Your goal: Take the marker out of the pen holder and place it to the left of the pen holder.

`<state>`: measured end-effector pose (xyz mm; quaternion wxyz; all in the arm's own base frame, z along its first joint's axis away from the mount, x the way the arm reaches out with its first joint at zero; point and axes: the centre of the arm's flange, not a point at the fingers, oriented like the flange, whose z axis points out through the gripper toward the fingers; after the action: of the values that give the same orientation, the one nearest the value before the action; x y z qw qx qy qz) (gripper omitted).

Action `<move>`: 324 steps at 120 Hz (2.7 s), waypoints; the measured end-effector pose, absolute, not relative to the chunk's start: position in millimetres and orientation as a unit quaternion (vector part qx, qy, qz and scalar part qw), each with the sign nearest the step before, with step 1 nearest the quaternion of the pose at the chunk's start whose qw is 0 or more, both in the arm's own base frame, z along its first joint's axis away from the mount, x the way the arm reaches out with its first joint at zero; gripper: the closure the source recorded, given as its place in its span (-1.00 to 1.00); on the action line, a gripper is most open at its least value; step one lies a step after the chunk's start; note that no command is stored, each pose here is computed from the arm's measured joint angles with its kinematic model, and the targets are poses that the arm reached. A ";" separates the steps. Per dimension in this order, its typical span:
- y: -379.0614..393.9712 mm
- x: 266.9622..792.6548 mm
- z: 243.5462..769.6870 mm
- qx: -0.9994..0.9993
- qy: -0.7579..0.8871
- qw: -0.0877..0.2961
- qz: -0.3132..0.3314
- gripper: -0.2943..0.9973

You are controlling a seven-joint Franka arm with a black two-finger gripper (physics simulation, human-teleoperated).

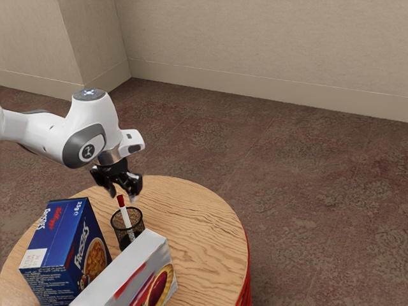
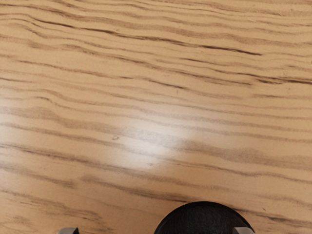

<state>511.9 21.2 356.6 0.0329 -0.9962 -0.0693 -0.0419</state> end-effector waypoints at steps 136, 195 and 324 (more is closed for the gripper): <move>104.0 510.6 457.9 -0.981 -0.094 0.105 -0.134 0.64; 172.2 496.4 399.2 -0.989 -0.119 0.086 -0.008 0.37; 22.8 518.9 648.8 -0.992 -0.044 0.082 -0.091 -0.54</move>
<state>518.9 22.8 648.8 0.0820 -0.9915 -0.0438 -0.0906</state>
